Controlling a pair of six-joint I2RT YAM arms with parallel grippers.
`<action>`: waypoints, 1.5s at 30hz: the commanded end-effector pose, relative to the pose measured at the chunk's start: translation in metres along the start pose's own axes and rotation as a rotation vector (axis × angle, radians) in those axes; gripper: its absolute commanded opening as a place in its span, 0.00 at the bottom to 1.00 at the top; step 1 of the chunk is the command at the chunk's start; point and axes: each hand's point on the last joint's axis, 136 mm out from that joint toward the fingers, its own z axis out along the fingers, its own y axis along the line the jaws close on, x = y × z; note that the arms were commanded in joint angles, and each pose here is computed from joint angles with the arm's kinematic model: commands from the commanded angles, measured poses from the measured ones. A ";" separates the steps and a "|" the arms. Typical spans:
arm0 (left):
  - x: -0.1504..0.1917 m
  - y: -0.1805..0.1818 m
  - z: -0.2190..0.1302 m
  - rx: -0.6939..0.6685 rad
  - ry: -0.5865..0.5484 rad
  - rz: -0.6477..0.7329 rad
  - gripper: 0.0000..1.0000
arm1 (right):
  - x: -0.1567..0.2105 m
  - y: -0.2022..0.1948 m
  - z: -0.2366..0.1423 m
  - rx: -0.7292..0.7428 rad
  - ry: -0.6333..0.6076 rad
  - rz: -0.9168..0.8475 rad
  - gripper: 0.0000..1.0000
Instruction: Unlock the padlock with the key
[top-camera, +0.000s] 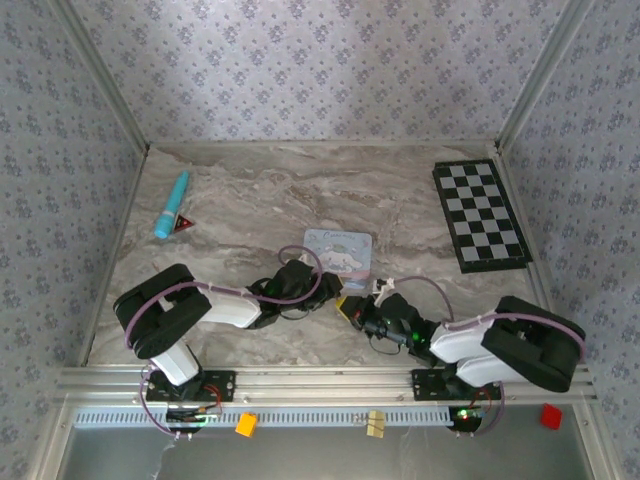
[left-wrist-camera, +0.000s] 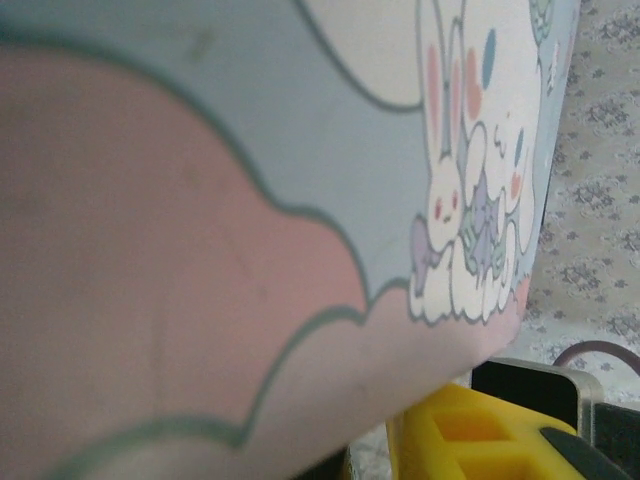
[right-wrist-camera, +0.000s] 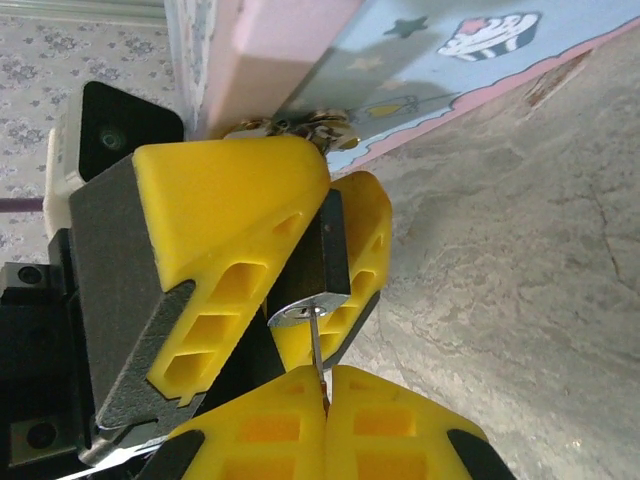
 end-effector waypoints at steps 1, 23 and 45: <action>0.020 0.005 0.001 -0.004 0.085 -0.022 0.34 | -0.004 -0.009 -0.005 0.056 -0.029 -0.042 0.00; 0.032 -0.019 0.001 0.072 0.119 -0.031 0.04 | -0.025 -0.002 -0.021 -0.012 -0.119 -0.066 0.00; 0.068 -0.099 -0.006 0.338 0.139 -0.014 0.00 | -0.073 0.053 -0.057 -0.219 -0.250 -0.022 0.00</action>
